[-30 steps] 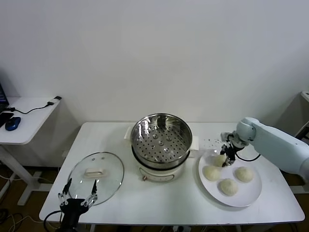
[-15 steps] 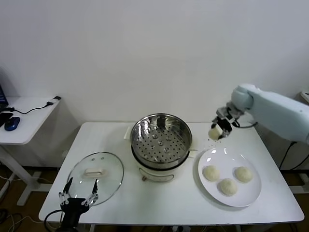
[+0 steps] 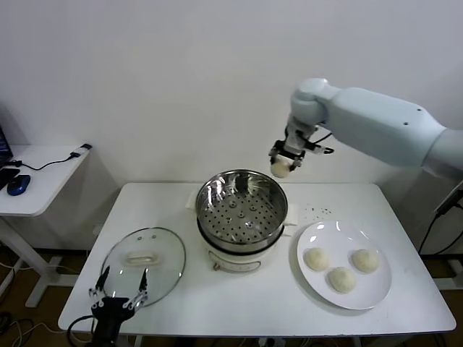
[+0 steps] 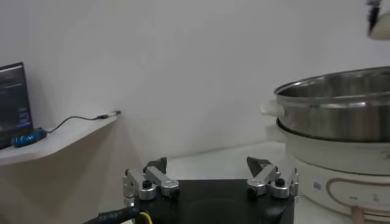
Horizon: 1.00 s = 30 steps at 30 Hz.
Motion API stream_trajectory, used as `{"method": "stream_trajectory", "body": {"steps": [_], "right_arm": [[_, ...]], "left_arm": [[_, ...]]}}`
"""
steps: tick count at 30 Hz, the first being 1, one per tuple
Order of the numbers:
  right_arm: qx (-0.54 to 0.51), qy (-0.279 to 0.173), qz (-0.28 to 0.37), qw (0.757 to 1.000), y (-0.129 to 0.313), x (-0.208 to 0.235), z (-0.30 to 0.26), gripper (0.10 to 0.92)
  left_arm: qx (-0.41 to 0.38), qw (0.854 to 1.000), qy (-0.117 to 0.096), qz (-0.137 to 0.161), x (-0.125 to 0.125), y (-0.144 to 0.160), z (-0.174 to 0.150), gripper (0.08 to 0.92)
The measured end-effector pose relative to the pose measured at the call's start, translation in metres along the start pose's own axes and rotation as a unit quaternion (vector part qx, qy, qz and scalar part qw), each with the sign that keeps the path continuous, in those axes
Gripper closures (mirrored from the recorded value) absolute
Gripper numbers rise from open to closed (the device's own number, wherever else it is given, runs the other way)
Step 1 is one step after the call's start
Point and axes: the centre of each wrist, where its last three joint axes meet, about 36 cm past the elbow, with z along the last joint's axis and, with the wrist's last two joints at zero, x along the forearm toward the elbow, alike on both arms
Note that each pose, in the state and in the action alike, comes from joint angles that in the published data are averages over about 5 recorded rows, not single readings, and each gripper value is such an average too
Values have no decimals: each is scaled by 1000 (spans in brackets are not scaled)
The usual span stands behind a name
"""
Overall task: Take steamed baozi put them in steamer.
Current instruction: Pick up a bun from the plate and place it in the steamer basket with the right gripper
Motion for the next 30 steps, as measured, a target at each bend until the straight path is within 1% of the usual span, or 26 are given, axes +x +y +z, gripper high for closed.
{"method": "stream_trajectory", "body": {"steps": [5, 11, 17, 24, 27, 30], "right_arm": [[43, -3, -5, 999, -29, -27, -14, 431], [71, -6, -10, 997, -51, -61, -23, 429], [76, -11, -19, 997, -63, -88, -28, 429], [73, -18, -22, 997, -66, -109, -30, 427], [72, -18, -22, 997, -66, -113, -30, 392], [71, -18, -21, 997, -66, -112, -30, 314]], "left_arm": [[2, 1000, 3, -2, 0, 2, 2, 177], [3, 1000, 4, -2, -1, 1, 2, 177], [4, 1000, 6, -2, 0, 2, 3, 177], [5, 1000, 9, -3, 0, 2, 6, 177], [6, 1000, 10, -3, 0, 1, 6, 177], [7, 1000, 10, -2, 1, 0, 5, 177]]}}
